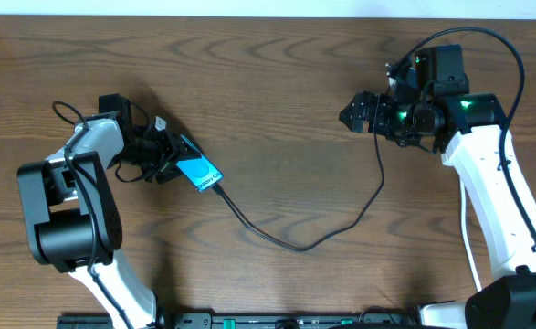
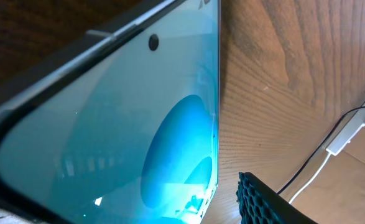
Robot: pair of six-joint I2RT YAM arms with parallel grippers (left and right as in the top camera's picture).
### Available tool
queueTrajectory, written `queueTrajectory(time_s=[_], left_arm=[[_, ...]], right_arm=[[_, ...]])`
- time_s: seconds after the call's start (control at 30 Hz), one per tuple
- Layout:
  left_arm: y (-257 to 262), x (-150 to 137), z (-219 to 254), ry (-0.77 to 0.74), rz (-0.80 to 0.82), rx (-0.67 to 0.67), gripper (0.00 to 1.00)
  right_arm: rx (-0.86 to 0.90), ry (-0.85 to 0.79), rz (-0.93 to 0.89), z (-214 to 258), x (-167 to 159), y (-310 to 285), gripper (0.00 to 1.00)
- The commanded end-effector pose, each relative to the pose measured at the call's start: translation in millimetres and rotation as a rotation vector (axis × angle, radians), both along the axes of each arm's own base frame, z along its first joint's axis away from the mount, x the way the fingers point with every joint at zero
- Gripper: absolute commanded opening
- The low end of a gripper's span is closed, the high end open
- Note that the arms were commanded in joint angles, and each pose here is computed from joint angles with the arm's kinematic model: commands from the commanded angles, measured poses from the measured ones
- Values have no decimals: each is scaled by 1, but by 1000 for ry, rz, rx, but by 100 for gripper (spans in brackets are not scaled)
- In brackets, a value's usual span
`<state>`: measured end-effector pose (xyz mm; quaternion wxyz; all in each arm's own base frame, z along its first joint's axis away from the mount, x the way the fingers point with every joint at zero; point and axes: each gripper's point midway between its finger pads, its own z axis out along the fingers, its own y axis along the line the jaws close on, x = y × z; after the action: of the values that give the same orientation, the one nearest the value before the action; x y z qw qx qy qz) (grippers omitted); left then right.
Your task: Plug charger to phone and switch on socket
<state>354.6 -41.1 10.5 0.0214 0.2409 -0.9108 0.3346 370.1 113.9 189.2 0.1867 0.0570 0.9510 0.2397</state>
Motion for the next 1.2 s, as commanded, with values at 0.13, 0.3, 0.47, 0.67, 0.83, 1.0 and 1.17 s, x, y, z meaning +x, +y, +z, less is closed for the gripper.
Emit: queueTrajectory(time_s=[0.13,0.3,0.47,0.67,0.83,1.0,1.17], left_arm=[[27,-21,-33,121,10,191,56],[30,-24,-34,133,10,207,56],[29,-24,-34,133,11,207,56],[30,-25,-34,146,23,212,56],[30,-25,-34,146,23,212,56],[31,-25,-28,138,25,213,58],[33,-12,10,19,39,234,60]], right_arm=[[-6,-32,20,9,0,2,99],[-5,-32,20,9,0,2,99],[-6,-32,20,9,0,2,99],[-6,-32,20,9,0,2,99],[-6,-32,20,9,-1,2,99],[-9,-34,21,9,0,1,99],[-29,-38,7,8,1,-5,99]])
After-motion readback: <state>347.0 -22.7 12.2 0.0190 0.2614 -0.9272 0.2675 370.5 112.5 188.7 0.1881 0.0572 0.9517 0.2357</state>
